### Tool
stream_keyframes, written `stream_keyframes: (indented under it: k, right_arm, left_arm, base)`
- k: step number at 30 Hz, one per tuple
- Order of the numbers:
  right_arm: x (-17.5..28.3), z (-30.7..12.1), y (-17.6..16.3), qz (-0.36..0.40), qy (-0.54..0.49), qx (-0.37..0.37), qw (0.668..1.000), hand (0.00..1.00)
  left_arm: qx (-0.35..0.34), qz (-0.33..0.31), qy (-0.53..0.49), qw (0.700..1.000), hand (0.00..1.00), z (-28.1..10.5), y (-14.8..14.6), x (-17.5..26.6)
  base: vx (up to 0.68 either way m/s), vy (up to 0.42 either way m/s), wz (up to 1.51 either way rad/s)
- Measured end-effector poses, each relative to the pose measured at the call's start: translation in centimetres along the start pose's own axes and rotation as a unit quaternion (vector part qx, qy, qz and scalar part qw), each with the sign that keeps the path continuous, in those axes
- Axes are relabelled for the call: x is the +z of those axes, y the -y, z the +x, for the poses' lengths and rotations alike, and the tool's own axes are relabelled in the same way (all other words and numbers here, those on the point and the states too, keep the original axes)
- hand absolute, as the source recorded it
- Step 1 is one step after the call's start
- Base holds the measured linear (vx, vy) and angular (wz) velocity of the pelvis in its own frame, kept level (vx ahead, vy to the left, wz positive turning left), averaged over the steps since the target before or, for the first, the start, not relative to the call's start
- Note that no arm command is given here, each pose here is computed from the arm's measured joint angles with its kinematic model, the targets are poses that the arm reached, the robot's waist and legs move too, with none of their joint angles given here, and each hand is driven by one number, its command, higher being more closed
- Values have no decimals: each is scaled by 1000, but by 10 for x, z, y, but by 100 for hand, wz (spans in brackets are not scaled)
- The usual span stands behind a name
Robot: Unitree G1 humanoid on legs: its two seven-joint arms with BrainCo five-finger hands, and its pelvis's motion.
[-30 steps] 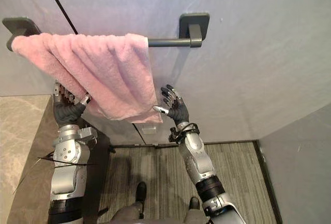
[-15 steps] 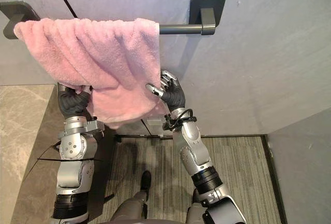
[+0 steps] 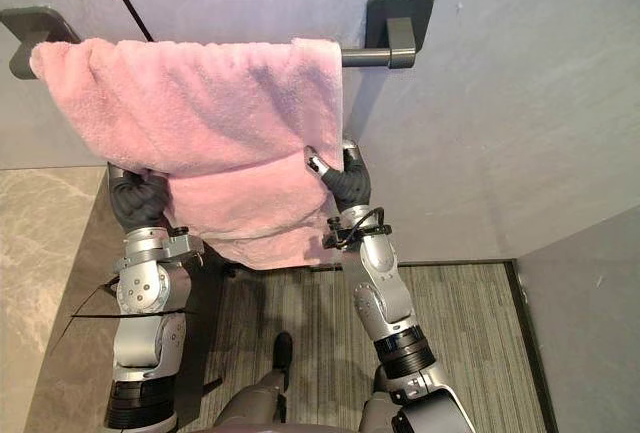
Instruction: Organize washtable
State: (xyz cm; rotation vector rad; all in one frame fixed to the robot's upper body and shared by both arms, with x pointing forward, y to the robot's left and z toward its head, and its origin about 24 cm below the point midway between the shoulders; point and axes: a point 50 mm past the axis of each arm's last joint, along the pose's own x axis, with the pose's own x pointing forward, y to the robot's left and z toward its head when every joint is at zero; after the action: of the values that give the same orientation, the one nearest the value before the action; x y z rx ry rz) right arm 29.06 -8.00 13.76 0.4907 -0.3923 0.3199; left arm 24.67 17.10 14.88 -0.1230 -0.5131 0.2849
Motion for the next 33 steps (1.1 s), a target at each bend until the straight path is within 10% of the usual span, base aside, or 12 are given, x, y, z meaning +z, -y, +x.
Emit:
stream_keyframes:
  k: [26,27,29,30,33]
  right_arm:
    - [8,-16,19,7,28,-68,997,100]
    - [8,-16,19,7,28,-68,997,100]
    - [8,-16,18,7,27,-68,997,100]
    - [7,-16,18,7,27,-68,997,0]
    - [5,-21,21,7,20,-76,997,0]
  left_arm:
    - [-40,11,0,999,100,-8,25,-2]
    - [-38,13,0,999,0,-8,24,-2]
    - [-29,20,-2,999,0,-8,22,-3]
    - [-16,23,-6,1000,0,-9,17,-4]
    - [6,30,-17,999,0,-13,10,-8]
  base:
    - [2,-3,-2]
    - [0,0,0]
    - [1,-4,-2]
    - [8,-15,-4]
    - [2,-5,-1]
